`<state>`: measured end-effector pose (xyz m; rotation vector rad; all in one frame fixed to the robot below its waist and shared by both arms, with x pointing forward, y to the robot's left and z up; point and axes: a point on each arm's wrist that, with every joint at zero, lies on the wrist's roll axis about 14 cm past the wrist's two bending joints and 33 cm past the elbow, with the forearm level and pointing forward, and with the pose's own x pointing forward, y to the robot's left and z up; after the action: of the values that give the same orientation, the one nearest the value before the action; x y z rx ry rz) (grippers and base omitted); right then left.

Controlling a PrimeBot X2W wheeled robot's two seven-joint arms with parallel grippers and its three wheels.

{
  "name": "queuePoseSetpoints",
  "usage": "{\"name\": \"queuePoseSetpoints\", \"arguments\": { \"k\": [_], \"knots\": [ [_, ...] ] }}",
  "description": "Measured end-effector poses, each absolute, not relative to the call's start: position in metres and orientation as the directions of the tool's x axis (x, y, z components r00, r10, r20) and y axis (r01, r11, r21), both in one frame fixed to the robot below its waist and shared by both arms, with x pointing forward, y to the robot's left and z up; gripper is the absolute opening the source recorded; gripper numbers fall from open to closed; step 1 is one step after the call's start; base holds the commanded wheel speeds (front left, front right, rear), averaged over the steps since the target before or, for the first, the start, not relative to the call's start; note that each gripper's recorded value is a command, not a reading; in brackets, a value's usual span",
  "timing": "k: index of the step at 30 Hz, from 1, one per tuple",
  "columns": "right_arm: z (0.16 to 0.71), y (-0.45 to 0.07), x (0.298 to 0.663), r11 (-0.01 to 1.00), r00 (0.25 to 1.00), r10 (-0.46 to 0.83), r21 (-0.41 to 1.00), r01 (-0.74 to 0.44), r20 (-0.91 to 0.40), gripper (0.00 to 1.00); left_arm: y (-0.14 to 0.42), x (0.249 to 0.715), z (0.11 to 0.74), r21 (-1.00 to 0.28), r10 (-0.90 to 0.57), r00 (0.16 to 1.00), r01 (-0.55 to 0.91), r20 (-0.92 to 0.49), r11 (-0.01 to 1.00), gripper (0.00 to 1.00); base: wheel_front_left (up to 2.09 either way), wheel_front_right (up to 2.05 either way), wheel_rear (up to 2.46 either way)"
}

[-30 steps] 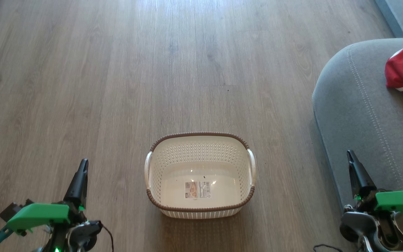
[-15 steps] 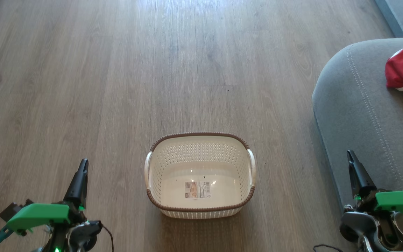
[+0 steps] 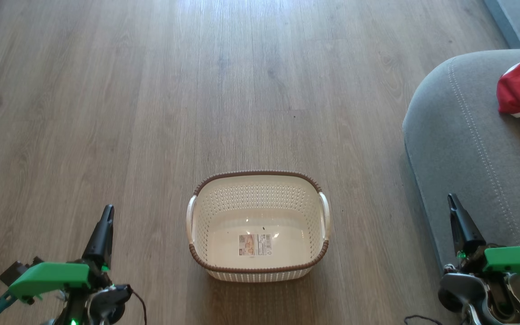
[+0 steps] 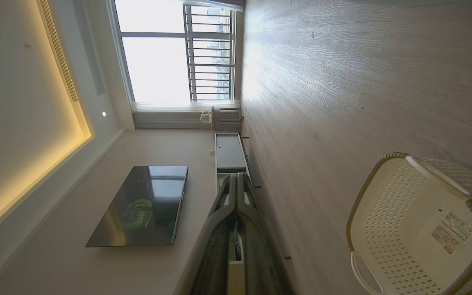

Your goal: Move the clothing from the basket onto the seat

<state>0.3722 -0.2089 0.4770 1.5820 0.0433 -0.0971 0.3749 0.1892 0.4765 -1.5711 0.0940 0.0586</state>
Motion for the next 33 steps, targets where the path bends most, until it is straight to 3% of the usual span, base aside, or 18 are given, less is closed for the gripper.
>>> {"name": "queuePoseSetpoints", "arguments": {
  "k": [33],
  "knots": [
    [0.4770, -0.2083, 0.3722, -0.015, 0.996, -0.029, 0.996, 0.089, -0.089, 0.00, 0.1891, 0.3749, 0.4765, -0.995, -0.023, 0.995, -0.097, -0.097, -0.001, 0.00, 0.00, 0.00, 0.00]
  ]
}}
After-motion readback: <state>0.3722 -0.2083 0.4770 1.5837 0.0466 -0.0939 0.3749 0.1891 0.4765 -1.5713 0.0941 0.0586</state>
